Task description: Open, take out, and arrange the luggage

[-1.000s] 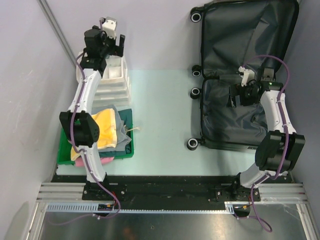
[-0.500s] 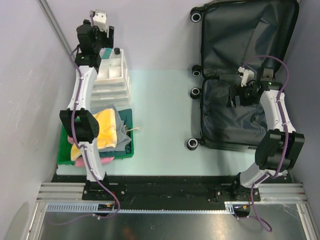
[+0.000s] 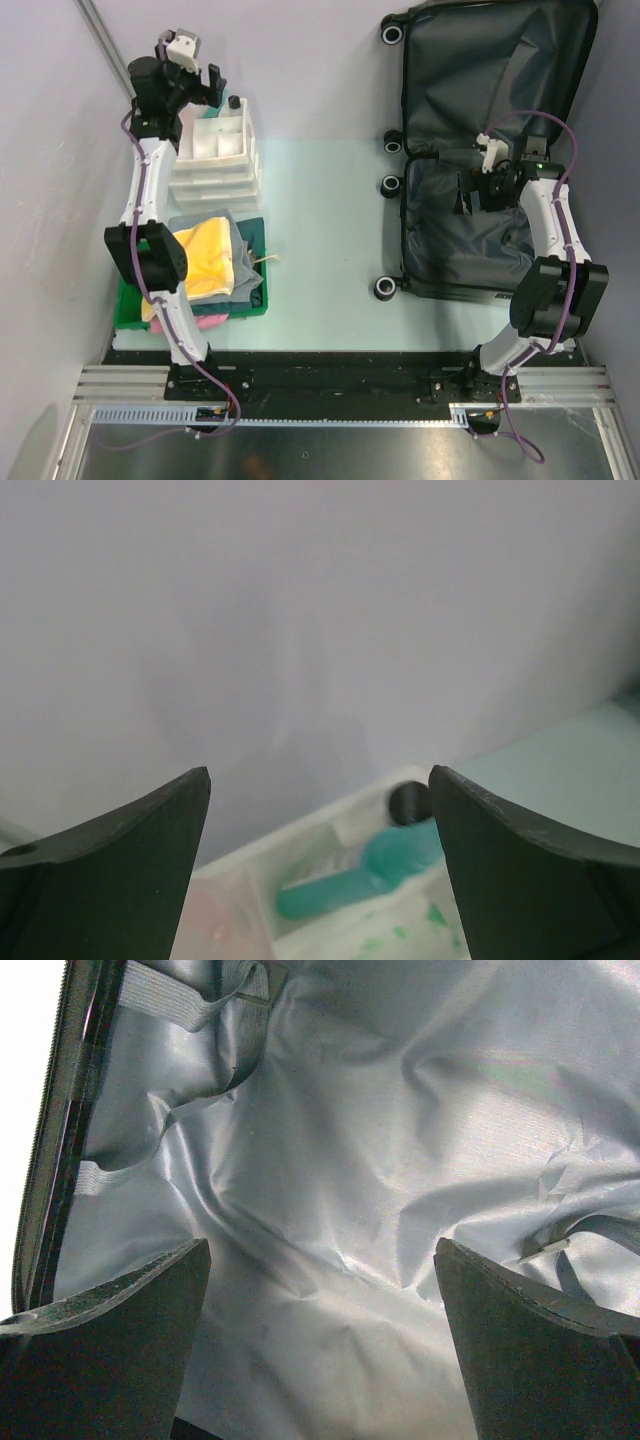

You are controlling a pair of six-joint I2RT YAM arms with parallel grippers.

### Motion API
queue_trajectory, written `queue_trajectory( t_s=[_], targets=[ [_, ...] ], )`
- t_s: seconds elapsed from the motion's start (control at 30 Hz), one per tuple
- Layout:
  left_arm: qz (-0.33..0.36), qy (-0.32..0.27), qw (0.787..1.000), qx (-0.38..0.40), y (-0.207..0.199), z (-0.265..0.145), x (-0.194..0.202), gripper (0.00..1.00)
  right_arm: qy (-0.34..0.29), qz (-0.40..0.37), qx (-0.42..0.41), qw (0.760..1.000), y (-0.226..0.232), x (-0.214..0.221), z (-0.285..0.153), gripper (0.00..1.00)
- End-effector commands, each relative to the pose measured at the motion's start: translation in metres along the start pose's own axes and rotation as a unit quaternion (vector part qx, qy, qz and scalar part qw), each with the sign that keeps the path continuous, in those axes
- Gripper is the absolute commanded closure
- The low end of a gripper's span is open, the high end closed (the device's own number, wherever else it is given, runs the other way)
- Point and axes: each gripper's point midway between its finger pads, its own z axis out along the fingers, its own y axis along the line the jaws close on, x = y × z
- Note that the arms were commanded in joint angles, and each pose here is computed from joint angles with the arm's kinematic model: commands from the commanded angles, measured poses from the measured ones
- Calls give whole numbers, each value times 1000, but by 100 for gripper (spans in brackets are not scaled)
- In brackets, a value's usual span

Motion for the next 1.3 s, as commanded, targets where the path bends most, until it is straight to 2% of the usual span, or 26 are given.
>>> queue_trajectory(
  t_s=[0.0, 0.17, 0.4, 0.63, 0.8, 0.93, 1.03, 1.17, 1.27],
  targets=[
    [49, -88, 988, 114, -45, -42, -72, 4, -15, 1, 0, 1000, -1, -11, -6, 0],
    [79, -81, 983, 147, -59, -46, -56, 3, -15, 1, -4, 1000, 1, -12, -3, 0],
    [96, -55, 990, 85, -30, -14, -29, 2, -12, 0, -5, 1000, 1, -14, -3, 0],
    [142, -53, 983, 102, -32, 1, -11, 2, -6, -4, -3, 1000, 0, -13, -6, 0],
    [146, -42, 985, 84, -23, 9, -1, 7, -7, -4, -2, 1000, 1, -15, -7, 0],
    [127, -48, 989, 59, -9, 13, -9, 13, -6, -5, -2, 1000, 2, -16, -5, 0],
    [109, -64, 992, 30, 10, 16, -25, 22, -9, -6, -2, 1000, 3, -18, -4, 0],
    [99, -65, 993, 19, 17, 19, -23, 28, -8, -7, -2, 1000, 3, -18, -3, 0],
    [97, -64, 993, 15, 21, 19, -22, 29, -6, -7, -2, 1000, 4, -16, -3, 0]
  ],
)
